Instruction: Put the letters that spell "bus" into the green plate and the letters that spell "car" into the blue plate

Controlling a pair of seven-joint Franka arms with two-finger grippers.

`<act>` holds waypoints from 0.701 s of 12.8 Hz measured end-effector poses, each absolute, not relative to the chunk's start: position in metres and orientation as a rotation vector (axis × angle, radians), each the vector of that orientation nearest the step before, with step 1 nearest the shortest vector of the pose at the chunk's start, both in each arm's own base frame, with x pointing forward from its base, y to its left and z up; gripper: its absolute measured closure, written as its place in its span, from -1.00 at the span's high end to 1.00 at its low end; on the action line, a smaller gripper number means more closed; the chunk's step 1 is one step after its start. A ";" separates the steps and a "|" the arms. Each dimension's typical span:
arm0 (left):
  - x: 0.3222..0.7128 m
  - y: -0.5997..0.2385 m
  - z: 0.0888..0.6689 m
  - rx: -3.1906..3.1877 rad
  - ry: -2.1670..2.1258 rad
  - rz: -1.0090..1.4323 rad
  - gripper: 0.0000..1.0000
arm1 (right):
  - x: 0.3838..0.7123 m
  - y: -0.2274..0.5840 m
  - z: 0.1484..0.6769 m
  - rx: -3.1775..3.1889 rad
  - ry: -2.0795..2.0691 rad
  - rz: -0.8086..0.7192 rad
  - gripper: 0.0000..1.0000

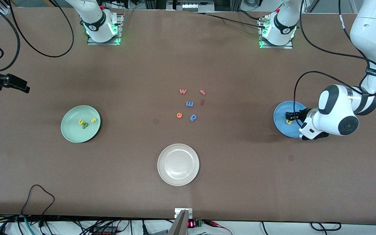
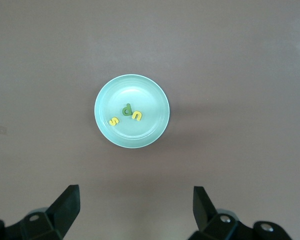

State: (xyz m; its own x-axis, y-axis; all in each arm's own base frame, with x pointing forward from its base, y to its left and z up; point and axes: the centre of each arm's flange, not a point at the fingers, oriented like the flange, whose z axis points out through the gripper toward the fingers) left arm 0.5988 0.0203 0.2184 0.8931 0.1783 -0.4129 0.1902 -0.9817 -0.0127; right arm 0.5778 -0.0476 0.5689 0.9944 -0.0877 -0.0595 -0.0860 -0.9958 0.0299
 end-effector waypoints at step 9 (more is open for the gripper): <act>0.671 0.038 0.469 3.128 0.050 -0.052 1.00 | 0.578 -0.048 0.569 3.110 -0.136 -0.094 1.00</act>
State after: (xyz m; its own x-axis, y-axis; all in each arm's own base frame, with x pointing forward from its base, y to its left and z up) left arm 0.6709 0.0378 0.4686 0.9989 0.0315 -0.0337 0.0320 -0.9994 0.0125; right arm 0.5780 -0.0480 0.5690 0.9943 -0.0883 -0.0592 -0.0867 -0.9958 0.0299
